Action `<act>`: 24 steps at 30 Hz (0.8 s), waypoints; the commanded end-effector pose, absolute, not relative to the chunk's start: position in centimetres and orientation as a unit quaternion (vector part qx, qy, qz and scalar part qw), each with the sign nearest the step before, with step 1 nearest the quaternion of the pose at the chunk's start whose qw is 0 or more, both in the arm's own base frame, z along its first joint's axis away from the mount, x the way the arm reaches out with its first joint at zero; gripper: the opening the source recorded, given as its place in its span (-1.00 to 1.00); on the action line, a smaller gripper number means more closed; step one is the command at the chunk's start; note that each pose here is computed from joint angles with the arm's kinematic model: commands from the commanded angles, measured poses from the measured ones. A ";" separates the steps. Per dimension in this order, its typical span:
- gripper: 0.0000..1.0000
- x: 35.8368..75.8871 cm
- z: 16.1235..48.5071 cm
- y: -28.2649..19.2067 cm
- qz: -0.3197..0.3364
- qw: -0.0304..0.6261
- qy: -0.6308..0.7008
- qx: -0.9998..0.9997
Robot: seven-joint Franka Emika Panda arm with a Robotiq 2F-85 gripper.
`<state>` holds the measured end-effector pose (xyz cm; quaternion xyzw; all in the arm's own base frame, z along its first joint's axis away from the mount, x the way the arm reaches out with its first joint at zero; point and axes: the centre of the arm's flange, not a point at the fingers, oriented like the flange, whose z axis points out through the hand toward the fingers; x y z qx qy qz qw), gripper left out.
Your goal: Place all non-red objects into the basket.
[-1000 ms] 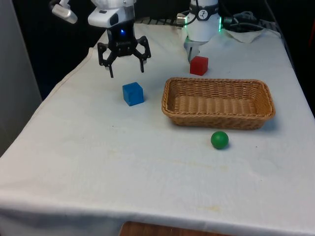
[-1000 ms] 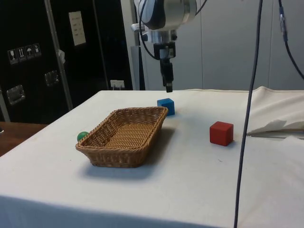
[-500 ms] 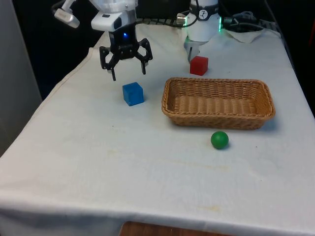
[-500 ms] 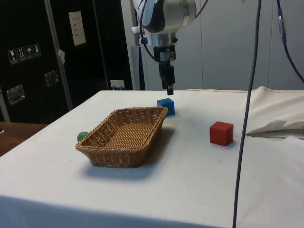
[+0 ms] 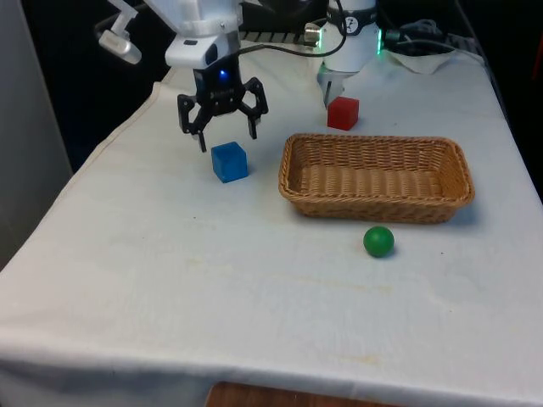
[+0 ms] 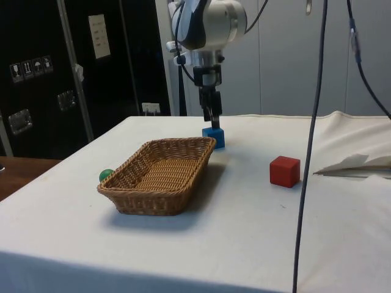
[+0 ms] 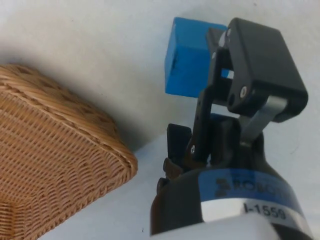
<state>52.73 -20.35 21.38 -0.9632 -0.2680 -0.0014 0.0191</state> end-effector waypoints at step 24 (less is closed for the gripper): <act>1.00 53.6 19.3 -19.3 0.008 0.021 -0.299 -0.954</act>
